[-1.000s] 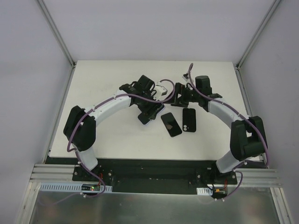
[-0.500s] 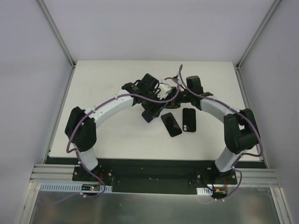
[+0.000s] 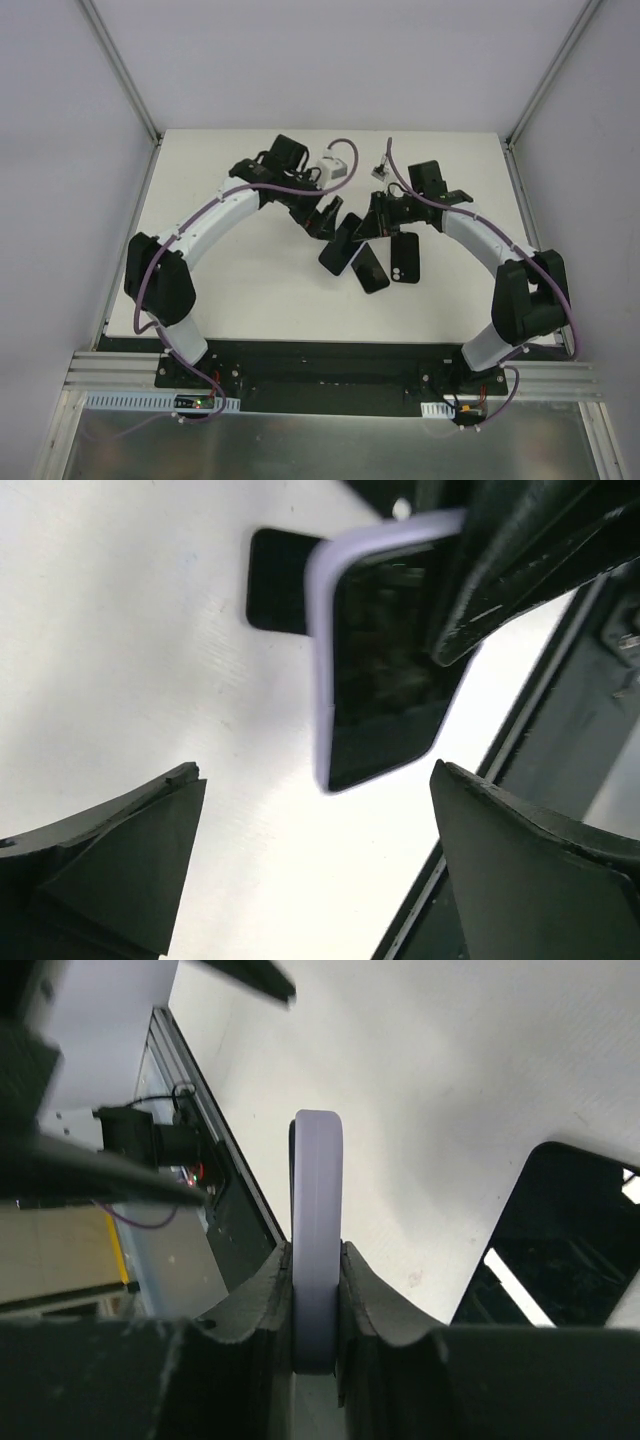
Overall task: Take the phone out of the phone case
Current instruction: Pick up the phone at the center of the board.
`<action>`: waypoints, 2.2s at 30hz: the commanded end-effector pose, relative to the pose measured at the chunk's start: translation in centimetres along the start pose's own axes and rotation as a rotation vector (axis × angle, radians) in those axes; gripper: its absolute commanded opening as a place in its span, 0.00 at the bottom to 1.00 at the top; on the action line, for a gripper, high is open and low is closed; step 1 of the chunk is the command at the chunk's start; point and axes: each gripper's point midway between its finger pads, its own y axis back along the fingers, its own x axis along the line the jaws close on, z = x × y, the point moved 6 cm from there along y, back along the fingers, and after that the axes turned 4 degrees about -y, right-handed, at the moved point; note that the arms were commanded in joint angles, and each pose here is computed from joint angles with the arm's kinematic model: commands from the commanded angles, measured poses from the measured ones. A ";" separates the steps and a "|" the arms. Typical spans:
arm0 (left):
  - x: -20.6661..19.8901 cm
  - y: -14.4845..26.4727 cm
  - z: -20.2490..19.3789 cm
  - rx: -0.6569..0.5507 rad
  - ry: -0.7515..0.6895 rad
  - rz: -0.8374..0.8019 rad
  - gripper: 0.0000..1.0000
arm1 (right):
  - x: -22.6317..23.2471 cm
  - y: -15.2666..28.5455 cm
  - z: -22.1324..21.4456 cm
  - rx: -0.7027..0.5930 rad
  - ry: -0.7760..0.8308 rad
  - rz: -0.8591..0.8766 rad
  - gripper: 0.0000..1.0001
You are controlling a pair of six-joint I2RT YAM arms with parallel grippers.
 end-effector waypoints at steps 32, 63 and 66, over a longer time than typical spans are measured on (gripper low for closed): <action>-5.1 3.1 4.8 -0.192 -0.062 -0.578 0.52 | 8.9 3.9 -2.4 0.125 0.422 0.182 0.00; -3.6 5.6 5.0 -0.373 0.144 -0.614 0.74 | 14.5 10.5 5.5 -0.343 0.434 0.129 0.00; -3.6 5.6 5.8 -0.405 0.167 -0.656 0.45 | 14.5 10.6 5.4 -0.350 0.419 0.134 0.00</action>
